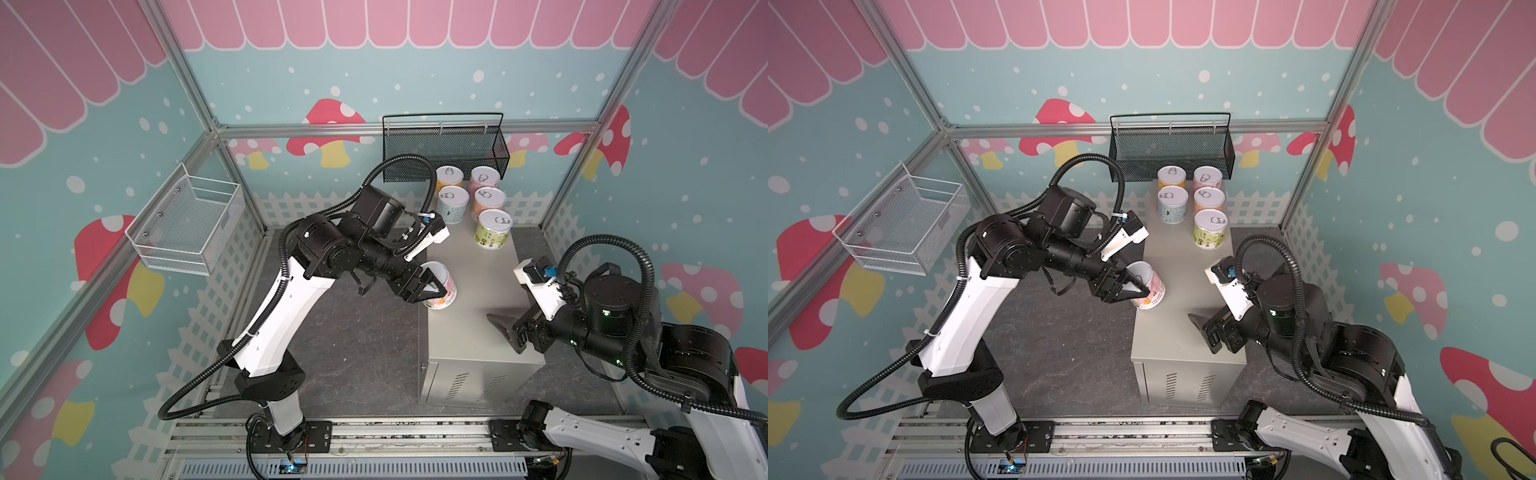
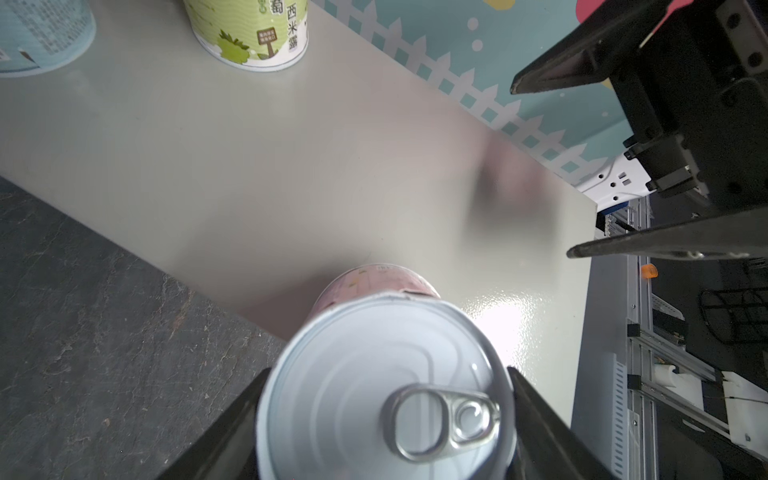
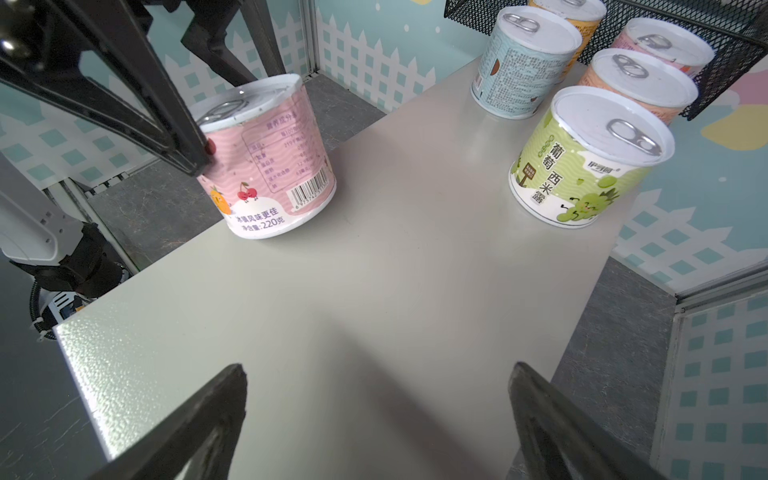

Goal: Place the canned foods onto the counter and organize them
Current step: 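Lift the pink can and swing it over the cabinet while the right gripper draws back, then lower the pink can onto the cabinet top with the left gripper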

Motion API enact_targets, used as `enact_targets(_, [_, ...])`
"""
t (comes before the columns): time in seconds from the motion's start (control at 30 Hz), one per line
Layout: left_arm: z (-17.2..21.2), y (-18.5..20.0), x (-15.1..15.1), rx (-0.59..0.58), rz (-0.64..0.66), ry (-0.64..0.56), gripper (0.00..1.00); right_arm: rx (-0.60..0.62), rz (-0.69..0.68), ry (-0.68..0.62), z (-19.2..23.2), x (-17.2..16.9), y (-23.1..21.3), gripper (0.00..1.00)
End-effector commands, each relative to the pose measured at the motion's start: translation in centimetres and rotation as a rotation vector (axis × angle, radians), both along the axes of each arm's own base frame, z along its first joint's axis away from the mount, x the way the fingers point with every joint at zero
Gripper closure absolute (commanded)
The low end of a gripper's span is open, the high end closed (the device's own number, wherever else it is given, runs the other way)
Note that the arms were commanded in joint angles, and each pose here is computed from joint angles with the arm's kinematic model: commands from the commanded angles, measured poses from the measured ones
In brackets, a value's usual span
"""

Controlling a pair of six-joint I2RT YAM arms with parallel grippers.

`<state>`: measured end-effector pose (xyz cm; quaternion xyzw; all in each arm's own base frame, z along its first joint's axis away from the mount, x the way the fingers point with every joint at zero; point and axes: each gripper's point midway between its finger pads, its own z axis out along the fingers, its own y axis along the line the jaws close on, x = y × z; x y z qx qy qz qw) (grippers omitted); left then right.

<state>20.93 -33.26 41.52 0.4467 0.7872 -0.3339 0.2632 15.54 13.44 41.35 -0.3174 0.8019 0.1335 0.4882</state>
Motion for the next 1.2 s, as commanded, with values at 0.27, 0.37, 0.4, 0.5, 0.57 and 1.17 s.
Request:
enact_targets(0.27, [-2.6,-3.3,0.7,0.042,-0.06,0.02,0.7,0.016,-0.002,-0.003,-0.2,0.1,0.2,0.01])
enact_targets(0.37, [-3.0,-3.7,1.0,0.05,-0.06,0.012,0.68,0.025,-0.013,-0.019,0.0,0.3,0.1,0.01])
enact_targets(0.4, [-3.0,-3.7,1.2,0.051,-0.059,0.007,0.68,0.029,-0.024,-0.027,0.2,0.4,0.0,0.01])
enact_targets(0.5, [-3.1,-4.1,1.5,0.049,-0.058,0.0,0.67,0.037,-0.07,-0.043,0.5,1.1,-0.4,0.01])
enact_targets(0.57, [-3.0,-4.3,1.7,0.042,-0.058,-0.006,0.66,0.034,-0.125,-0.051,0.6,1.8,-0.9,0.01])
enact_targets(1.17, [-3.5,-5.8,3.2,0.02,-0.044,-0.021,0.49,0.108,-0.367,-0.125,1.8,3.8,-3.8,0.01])
